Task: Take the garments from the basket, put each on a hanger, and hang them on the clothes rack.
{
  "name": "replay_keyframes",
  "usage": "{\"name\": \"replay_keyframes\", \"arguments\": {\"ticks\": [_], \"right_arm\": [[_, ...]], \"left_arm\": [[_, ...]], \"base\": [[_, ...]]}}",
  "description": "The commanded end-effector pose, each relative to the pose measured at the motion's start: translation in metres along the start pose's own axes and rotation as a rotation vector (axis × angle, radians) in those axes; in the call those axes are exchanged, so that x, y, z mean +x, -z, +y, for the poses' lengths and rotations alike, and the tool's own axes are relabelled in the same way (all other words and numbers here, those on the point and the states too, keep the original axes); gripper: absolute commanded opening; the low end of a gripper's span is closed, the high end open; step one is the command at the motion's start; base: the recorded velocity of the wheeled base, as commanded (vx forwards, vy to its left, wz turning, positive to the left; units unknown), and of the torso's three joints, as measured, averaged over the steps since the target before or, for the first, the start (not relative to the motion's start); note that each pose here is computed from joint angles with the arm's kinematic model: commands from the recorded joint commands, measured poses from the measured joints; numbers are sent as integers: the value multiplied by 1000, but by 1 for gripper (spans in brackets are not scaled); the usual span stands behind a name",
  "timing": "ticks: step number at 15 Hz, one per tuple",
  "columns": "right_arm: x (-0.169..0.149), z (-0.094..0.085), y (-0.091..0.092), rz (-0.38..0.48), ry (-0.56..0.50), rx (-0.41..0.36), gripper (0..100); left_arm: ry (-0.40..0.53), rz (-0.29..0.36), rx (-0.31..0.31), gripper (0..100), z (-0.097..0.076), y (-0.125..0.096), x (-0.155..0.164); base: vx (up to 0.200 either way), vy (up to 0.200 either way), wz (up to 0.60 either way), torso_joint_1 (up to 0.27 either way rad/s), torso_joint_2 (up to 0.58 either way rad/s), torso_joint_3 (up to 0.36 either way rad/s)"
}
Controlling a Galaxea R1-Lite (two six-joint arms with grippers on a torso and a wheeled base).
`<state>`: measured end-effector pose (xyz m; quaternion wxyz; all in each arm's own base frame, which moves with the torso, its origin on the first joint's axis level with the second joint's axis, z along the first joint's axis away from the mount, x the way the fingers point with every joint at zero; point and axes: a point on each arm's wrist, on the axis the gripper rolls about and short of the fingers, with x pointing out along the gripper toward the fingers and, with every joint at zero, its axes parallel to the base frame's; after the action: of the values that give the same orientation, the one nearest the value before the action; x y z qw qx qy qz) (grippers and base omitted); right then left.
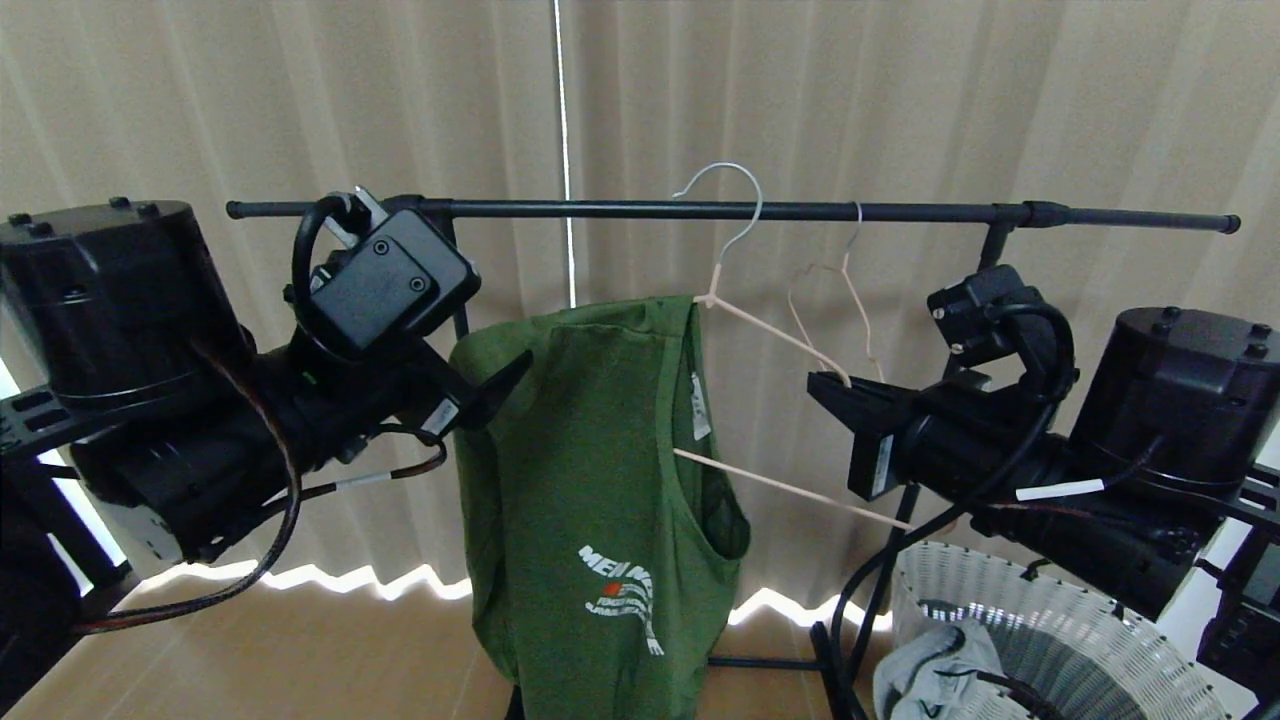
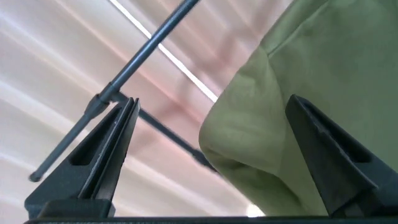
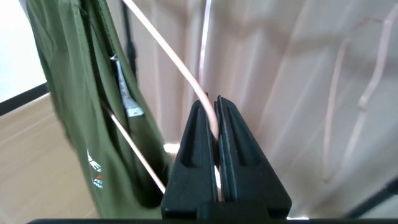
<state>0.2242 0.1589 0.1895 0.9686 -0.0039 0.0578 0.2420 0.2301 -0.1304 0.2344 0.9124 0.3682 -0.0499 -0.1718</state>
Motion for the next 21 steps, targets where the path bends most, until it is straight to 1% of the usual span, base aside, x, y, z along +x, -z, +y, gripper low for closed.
{"name": "replay_keyframes", "arguments": {"ticks": [1,5,6,7,8,9,10,11,12,13,15,18,21], "right_arm": [[-2,3,0,1,-27,1,0],[-8,12,3,6,-66,-4,0],[-8,14,4,13,-75,-6,0],[-7,14,5,14,-77,-6,0],[-6,15,4,14,-78,-6,0],[-5,15,4,7,-80,-5,0],[-5,15,4,-9,-81,-4,0],[-5,16,4,-14,-87,-5,0],[-6,16,4,-14,-88,-5,0],[-7,19,3,-17,-110,-6,0],[-9,19,6,-10,-127,-8,0],[-12,19,7,-4,-163,-12,0],[-13,20,8,-3,-175,-13,0]], "left_arm": [[6,8,3,100,-2,1,6],[7,-1,18,100,-3,-3,17],[29,-33,16,100,-6,-8,16],[78,-77,15,100,-9,-11,14],[109,-103,18,100,-10,-10,11],[120,-109,26,100,-11,-9,9],[121,-101,52,100,-11,-7,10],[120,-100,63,100,-12,-6,11],[118,-100,64,100,-11,-6,11],[89,-92,61,100,-3,-5,15],[83,-92,60,100,-1,-6,18],[86,-83,63,100,-2,-3,19],[91,-77,64,100,-4,-2,21]], "base": [[0,0,0,0,0,0],[0,0,0,0,0,0],[0,0,0,0,0,0],[0,0,0,0,0,0],[0,0,0,0,0,0],[0,0,0,0,0,0],[0,0,0,0,0,0],[0,0,0,0,0,0],[0,0,0,0,0,0],[0,0,0,0,0,0],[0,0,0,0,0,0],[0,0,0,0,0,0],[0,0,0,0,0,0]]}}
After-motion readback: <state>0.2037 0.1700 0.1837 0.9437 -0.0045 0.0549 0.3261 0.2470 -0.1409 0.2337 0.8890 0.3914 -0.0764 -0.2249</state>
